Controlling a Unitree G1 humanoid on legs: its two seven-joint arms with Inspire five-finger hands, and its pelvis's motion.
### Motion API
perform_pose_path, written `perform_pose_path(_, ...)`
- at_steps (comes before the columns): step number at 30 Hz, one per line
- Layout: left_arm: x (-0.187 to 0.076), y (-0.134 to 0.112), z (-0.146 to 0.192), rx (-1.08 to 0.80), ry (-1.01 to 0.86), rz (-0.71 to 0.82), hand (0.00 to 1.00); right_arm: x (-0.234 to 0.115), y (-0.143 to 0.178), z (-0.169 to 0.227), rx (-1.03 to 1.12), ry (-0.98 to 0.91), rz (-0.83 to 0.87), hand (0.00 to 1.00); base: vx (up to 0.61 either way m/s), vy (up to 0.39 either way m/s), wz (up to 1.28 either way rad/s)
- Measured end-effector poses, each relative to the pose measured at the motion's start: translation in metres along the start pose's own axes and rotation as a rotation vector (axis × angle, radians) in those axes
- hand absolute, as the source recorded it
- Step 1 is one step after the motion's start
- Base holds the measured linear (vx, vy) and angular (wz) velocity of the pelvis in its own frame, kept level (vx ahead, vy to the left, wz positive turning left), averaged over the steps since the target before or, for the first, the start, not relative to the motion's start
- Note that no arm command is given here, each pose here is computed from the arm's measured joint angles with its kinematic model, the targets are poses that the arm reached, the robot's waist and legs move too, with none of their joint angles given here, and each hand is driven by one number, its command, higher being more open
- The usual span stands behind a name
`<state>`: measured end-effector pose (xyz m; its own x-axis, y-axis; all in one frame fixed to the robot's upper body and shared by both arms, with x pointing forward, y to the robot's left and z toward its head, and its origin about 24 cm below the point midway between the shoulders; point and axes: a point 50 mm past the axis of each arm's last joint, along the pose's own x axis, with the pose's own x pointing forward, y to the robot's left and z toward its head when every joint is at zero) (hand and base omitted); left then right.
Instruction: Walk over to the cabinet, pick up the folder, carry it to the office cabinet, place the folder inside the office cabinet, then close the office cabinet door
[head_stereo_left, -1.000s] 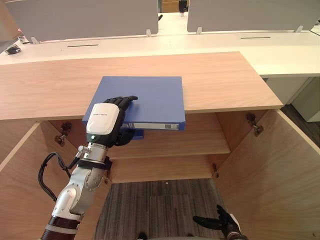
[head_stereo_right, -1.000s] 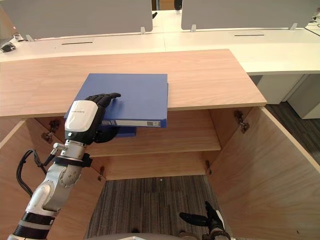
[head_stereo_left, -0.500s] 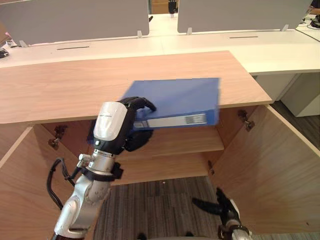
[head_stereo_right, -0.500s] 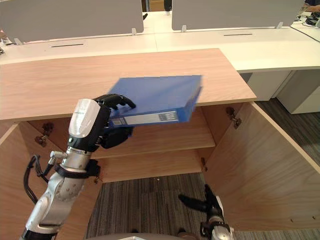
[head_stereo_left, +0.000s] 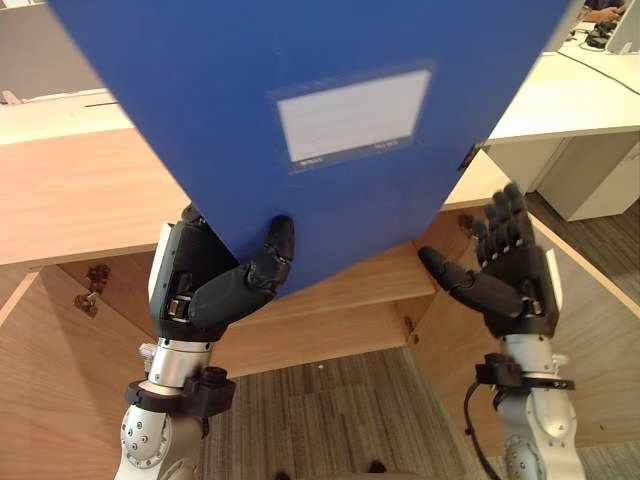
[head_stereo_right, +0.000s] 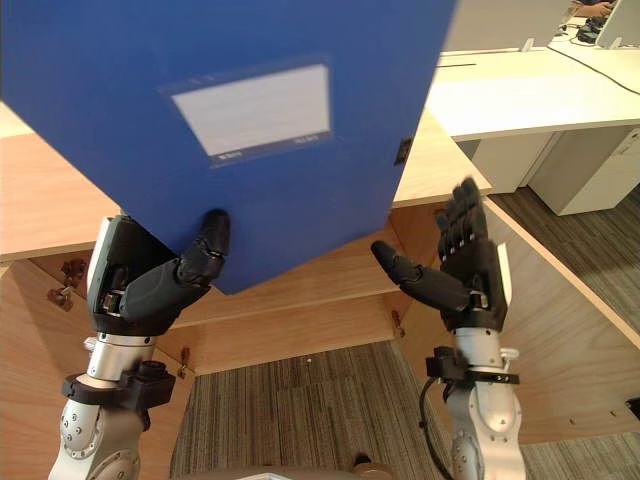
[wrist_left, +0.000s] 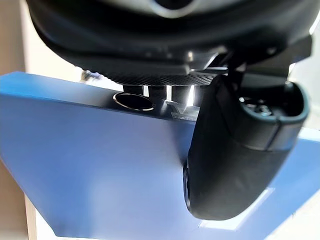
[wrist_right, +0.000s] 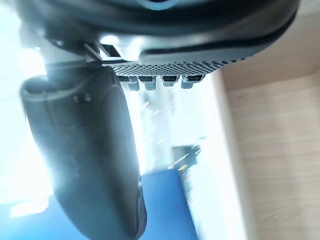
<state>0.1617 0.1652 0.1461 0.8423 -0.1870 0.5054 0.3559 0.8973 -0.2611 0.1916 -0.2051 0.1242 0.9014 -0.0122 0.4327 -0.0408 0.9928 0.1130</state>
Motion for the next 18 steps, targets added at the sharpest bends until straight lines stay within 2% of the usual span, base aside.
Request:
perform_pose_path(3,-0.001,0.0,-0.003,-0.061,0.034,-0.034,0.0,0.015,0.006,0.012,-0.003,-0.07,0.099,1.0,-0.01,-0.011,0.0)
perform_pose_path(9,-0.007,0.004,-0.016,-0.115,0.119,-0.054,0.0,0.03,0.024,0.017,-0.013,-0.072,0.317,1.0,-0.01,-0.016,0.0)
perform_pose_path(10,-0.009,0.008,-0.019,-0.136,0.135,-0.033,0.0,0.034,0.026,0.016,-0.049,-0.054,0.373,0.0,0.0,0.0,0.0)
perform_pose_path(18,-0.014,0.019,-0.026,-0.098,0.237,-0.059,0.0,0.048,0.024,-0.003,-0.063,0.114,0.515,0.0,-0.01,-0.02,0.03)
